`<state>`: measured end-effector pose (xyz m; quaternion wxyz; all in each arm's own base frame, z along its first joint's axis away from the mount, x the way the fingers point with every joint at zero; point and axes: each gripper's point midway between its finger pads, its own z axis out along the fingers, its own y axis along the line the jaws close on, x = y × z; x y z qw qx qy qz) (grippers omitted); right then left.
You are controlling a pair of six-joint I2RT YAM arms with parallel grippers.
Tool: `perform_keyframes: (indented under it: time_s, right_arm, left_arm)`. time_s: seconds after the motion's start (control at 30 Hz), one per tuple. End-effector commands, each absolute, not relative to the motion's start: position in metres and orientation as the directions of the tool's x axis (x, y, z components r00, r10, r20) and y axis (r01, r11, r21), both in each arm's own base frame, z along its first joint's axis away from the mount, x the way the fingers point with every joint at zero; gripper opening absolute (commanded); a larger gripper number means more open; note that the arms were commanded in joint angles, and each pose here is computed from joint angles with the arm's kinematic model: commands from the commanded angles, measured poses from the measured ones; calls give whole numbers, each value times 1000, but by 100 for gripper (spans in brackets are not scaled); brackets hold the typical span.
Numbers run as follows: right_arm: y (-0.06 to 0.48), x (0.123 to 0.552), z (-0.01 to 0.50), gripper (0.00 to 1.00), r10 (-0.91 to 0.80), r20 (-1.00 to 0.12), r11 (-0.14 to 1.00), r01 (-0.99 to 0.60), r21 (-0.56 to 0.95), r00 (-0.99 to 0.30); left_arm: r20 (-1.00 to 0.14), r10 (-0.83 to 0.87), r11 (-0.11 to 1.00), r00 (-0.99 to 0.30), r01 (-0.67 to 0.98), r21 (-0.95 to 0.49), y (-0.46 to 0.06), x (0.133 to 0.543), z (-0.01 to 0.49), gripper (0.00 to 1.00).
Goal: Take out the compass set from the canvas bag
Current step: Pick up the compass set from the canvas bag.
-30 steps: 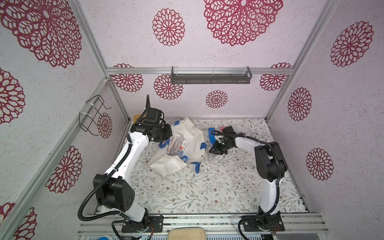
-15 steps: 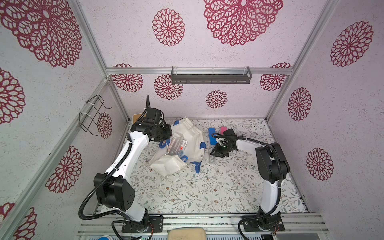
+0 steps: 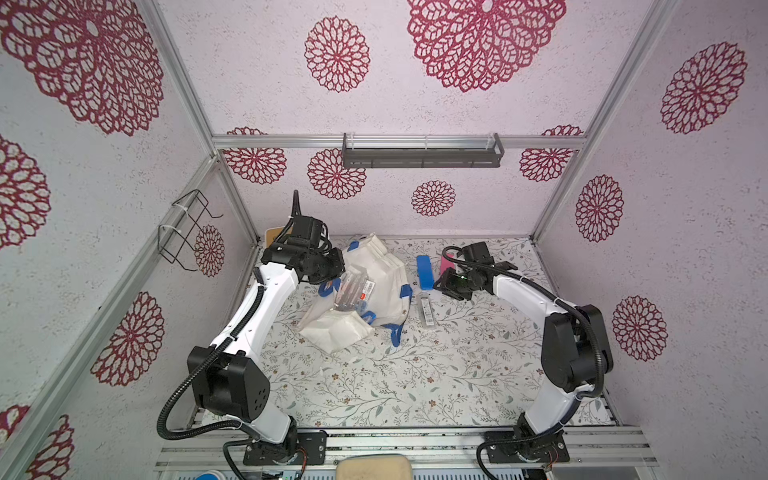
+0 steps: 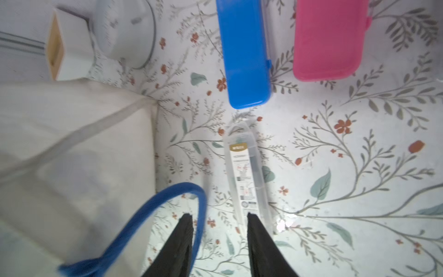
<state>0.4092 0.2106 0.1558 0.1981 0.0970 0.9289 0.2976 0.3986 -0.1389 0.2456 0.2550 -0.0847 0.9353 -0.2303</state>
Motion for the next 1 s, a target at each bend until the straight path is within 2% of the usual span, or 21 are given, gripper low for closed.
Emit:
perform_keyframes:
  time_s: [0.0,0.2,0.3,0.47,0.57,0.73,0.97]
  right_arm:
    - [239,399,216,36,372,-338,742,57,668,-865]
    - [303,374,247,33,443,-269,613,70,787,-855]
    - [337,362,242,33,453,-211,567,96,818,-866]
    - [383,352,221,39,463,-104,503,164,848,-880]
    - [396,356,202,46,496,-81,505,211,837,-864]
    - [406,370,171,49,550,-37,524,310,793,-835]
    - [421,399,141,56,640,-18,486,387,784,-768]
  left_arm:
    - [-481,-256,869,-838,19,-495,-154,401,267,0]
    - [-474,-251,882,-844,3,-472,-159,396,263,0]
    - [-470,-259,885,-844,-12,-465,-157,396,261,0]
    - [-466,-257,886,-846,-14,-463,-160,389,262,0]
    - [-486,-243,885,-839,13,-465,-166,385,269,0]
    - [-484,-242,872,-841,29,-488,-172,381,274,0]
    - [-492,-226,854,-841,72,-515,-185,378,281,0]
